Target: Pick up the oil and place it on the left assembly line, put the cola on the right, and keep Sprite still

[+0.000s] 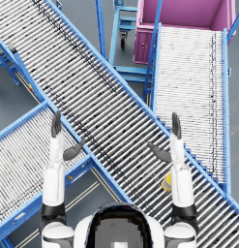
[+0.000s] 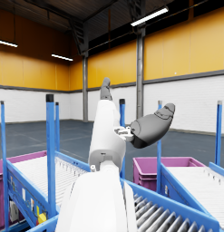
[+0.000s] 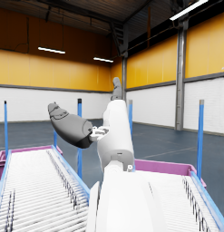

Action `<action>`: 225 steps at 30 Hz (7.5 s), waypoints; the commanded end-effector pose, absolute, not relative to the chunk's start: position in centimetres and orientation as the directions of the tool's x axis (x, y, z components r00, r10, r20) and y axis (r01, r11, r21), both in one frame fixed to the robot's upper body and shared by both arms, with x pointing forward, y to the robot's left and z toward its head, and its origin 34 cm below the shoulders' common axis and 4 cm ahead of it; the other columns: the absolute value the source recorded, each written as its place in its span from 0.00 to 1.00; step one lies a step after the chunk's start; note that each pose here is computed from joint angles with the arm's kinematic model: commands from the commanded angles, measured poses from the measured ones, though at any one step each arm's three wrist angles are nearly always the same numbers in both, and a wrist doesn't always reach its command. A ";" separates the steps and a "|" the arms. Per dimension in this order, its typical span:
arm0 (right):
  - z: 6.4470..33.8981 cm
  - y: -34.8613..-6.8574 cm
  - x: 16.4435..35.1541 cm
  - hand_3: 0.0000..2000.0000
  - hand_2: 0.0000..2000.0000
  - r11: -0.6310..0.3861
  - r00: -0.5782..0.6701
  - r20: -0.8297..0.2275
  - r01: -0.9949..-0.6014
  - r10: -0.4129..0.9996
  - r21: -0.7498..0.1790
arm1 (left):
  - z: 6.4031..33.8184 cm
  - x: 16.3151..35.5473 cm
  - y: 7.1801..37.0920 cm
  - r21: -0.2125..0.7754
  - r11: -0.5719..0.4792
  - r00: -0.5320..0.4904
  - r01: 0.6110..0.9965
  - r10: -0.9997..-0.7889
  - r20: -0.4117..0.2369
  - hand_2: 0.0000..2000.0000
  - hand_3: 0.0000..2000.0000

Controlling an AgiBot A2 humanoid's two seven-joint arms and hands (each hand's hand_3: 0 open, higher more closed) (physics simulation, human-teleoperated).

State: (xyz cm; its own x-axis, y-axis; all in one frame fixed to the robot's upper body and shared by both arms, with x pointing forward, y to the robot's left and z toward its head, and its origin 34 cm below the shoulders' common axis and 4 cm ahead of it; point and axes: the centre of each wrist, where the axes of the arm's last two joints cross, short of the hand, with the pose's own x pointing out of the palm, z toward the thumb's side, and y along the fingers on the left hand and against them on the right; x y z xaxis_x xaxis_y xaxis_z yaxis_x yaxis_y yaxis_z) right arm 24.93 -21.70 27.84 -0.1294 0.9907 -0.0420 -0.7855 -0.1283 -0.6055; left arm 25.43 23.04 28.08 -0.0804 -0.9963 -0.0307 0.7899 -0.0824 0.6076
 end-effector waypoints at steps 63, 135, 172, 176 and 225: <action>28.0 -23.7 23.8 0.00 0.00 0.010 0.036 -0.028 -0.768 0.999 -0.640 | 31.2 24.2 23.9 0.722 -0.004 0.045 0.692 -0.998 -0.050 0.00 0.00; 27.7 -10.4 28.0 1.00 1.00 -0.760 -0.540 -0.547 -0.552 0.639 -0.342 | 24.4 24.2 15.1 0.518 -0.288 -0.203 0.805 -0.955 -0.215 0.00 0.00; 28.2 -7.2 24.1 0.00 0.00 -0.501 -0.520 -0.158 -0.626 0.839 -0.597 | 23.9 24.5 15.5 0.497 -0.274 -0.186 0.824 -0.957 -0.221 1.00 1.00; 28.4 -8.4 24.1 0.00 0.00 -0.458 -0.485 -0.135 -0.644 0.864 -0.613 | 23.8 24.2 20.7 0.505 -0.083 0.006 0.859 -0.985 -0.173 1.00 1.00; 31.4 -16.5 26.8 0.00 0.00 -0.118 -0.197 0.033 -0.701 0.980 -0.704 | 27.1 23.9 32.5 0.589 0.249 0.427 0.769 -0.885 -0.184 0.00 0.00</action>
State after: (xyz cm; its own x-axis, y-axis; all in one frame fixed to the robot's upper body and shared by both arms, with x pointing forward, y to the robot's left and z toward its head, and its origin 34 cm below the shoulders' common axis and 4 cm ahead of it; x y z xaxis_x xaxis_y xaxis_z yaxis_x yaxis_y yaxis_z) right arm 26.80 -15.30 30.94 -0.2358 0.9717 0.0120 -0.7059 -0.1628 -0.6894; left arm 23.41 33.75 26.32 0.4667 -0.8693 -0.1629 0.7660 0.3052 0.5658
